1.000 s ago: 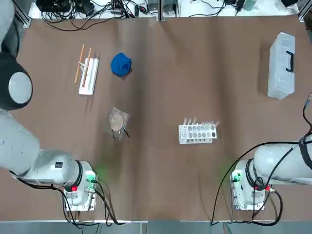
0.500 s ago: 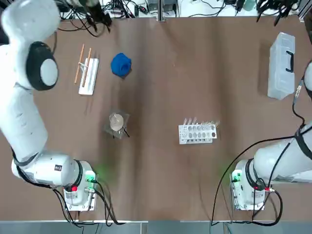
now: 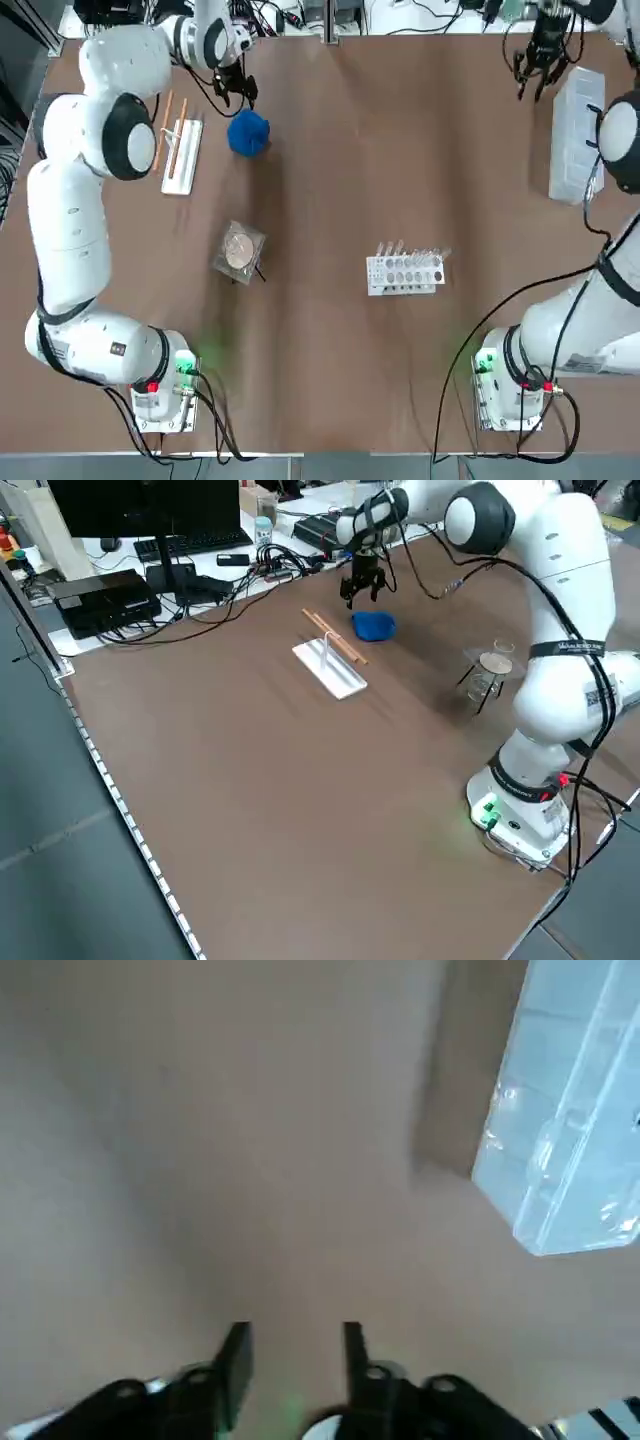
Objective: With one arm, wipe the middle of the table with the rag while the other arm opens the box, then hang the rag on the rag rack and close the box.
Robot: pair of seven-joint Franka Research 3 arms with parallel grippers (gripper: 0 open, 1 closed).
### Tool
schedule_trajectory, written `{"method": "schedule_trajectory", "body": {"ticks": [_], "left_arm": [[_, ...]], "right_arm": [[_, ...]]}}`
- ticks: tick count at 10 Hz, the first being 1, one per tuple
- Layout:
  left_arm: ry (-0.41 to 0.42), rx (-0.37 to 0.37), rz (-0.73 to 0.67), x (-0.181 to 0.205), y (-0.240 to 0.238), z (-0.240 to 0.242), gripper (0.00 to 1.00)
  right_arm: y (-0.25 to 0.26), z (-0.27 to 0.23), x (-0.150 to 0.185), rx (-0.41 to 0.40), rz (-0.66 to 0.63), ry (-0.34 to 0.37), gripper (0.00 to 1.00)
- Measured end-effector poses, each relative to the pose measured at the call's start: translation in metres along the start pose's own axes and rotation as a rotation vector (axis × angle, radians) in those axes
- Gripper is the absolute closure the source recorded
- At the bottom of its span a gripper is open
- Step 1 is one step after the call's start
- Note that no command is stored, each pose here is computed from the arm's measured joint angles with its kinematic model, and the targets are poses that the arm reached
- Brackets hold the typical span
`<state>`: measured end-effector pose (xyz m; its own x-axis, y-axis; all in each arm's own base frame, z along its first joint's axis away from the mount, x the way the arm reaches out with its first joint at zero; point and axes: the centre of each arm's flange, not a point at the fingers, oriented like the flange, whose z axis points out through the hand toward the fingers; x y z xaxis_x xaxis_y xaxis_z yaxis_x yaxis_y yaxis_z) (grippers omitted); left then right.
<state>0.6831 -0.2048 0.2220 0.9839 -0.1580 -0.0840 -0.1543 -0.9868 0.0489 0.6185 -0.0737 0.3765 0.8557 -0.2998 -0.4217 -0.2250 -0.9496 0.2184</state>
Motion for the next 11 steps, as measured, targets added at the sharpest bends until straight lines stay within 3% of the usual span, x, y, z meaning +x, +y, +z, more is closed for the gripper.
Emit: {"method": "schedule_trajectory", "body": {"ticks": [2,3,4,6,8,11], "left_arm": [[-0.064,0.008,0.009,-0.017,0.006,0.034,0.02],[-0.085,0.011,0.015,-0.024,0.009,0.045,0.03],[-0.097,0.013,0.022,-0.029,0.014,0.052,0.15],[-0.098,0.014,0.034,-0.033,0.024,0.05,0.48],[-0.096,0.016,0.06,-0.037,0.042,0.046,0.76],[-0.036,-0.005,0.051,-0.036,0.104,0.017,0.8]], "right_arm": [[0.01,0.069,0.054,-0.165,-0.006,0.003,0.96],[0.02,0.098,0.077,-0.212,-0.011,0.023,0.99],[0.034,0.118,0.096,-0.247,-0.014,0.06,0.99],[0.064,0.138,0.122,-0.255,-0.017,0.158,0.99],[0.076,0.142,0.127,-0.267,-0.019,0.17,0.99],[0.076,0.139,0.126,-0.274,-0.019,0.162,0.99]]}}
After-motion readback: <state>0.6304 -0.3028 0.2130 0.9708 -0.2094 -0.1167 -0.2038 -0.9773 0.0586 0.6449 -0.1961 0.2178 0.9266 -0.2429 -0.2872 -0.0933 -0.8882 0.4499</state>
